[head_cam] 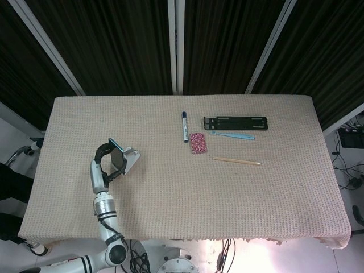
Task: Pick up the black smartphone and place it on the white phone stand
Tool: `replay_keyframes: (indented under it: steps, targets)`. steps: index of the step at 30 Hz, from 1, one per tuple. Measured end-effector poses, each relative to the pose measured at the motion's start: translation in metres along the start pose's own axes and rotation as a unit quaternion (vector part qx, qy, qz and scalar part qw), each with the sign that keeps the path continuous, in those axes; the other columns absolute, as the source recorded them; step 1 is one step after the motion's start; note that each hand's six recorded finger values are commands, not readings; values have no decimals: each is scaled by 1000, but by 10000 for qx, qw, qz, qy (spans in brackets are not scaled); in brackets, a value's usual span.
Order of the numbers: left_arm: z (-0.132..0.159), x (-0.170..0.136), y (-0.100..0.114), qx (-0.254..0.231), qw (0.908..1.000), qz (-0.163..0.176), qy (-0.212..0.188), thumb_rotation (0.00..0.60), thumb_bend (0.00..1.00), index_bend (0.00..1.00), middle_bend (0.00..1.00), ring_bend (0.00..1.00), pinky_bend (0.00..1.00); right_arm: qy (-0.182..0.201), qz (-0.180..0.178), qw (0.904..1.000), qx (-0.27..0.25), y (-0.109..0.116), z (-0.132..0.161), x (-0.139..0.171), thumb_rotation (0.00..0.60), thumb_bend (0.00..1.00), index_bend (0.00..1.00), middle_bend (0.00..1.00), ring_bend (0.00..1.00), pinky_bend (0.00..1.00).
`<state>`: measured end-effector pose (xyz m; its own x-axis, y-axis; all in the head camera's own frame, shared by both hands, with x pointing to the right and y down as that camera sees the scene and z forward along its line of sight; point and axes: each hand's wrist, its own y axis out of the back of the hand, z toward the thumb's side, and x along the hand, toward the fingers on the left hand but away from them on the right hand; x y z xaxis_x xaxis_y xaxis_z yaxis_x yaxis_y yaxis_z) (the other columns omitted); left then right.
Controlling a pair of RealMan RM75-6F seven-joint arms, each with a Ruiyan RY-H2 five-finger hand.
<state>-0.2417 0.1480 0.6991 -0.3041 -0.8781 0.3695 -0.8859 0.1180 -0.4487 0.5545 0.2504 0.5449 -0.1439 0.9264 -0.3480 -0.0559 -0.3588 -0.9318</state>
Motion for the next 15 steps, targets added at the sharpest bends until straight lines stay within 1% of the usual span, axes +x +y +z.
replay_keyframes:
  steps: [5, 9, 15]
  targets:
    - [1, 0, -3, -57, 10000, 21, 6, 600, 338, 593, 704, 287, 159, -10, 1, 10000, -6, 0, -2, 0, 600, 311, 0, 0, 0, 0]
    - [2, 3, -1, -123, 9998, 129, 20, 600, 338, 592, 703, 287, 159, -22, -4, 10000, -4, 1, -3, 1, 600, 312, 0, 0, 0, 0]
    - [0, 5, 0, -37, 9998, 180, -31, 600, 338, 590, 703, 287, 159, -38, 25, 10000, -15, -1, -5, 1, 600, 311, 0, 0, 0, 0]
